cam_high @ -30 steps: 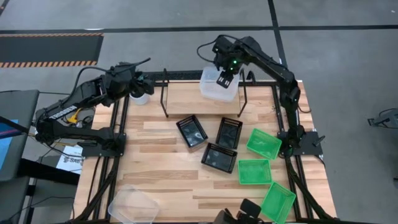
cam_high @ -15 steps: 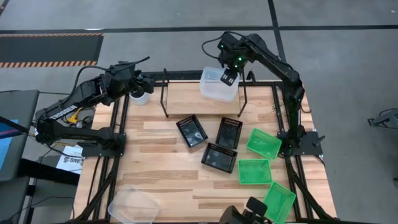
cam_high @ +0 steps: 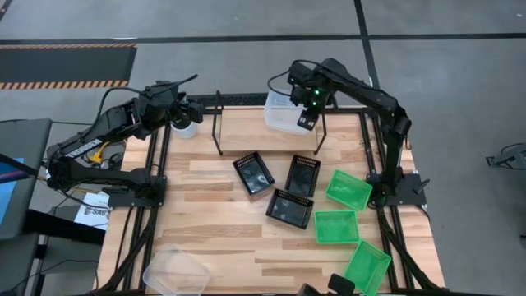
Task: Stack baskets on shelf by color
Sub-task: Stack the right transparent bin on top of the transparent bin on the shelf
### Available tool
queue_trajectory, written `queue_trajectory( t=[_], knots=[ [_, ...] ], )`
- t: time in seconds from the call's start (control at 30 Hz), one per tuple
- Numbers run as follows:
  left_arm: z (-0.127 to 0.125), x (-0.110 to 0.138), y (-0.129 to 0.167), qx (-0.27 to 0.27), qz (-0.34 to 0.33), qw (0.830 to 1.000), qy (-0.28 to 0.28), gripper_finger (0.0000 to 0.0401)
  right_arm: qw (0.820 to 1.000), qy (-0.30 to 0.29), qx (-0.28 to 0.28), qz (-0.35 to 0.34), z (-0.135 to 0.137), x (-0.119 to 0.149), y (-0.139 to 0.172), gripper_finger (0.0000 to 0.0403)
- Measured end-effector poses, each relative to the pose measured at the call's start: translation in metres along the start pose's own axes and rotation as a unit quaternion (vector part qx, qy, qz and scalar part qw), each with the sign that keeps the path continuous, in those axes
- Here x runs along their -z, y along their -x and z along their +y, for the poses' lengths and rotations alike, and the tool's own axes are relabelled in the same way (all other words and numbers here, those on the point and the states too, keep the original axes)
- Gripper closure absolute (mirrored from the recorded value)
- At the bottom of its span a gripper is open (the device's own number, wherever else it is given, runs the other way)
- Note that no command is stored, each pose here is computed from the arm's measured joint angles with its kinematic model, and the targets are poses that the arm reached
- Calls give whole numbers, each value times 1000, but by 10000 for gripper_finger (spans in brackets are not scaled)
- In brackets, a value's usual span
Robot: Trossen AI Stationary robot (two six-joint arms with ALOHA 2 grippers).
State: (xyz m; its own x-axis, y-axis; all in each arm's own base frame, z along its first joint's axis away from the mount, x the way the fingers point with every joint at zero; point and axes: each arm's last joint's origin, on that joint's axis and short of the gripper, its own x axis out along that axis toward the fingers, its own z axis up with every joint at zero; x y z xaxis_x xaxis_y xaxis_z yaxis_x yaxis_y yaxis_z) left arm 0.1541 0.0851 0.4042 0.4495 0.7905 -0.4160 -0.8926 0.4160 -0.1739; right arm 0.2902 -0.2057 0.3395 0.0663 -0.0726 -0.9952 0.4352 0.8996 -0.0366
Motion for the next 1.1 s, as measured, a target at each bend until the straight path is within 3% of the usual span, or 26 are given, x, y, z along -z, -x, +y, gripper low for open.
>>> queue_trajectory(
  t=[0.4,0.77,1.1],
  knots=[
    [-5,2,-7,0,13,1000,-7,118,996,81,1,-31,18,10,21,239],
    [-6,3,-10,5,19,1000,-9,118,992,113,-60,20,24,14,-9,239],
    [-6,3,-10,-2,16,1000,-9,118,984,162,-70,25,31,15,-14,239]
  ],
)
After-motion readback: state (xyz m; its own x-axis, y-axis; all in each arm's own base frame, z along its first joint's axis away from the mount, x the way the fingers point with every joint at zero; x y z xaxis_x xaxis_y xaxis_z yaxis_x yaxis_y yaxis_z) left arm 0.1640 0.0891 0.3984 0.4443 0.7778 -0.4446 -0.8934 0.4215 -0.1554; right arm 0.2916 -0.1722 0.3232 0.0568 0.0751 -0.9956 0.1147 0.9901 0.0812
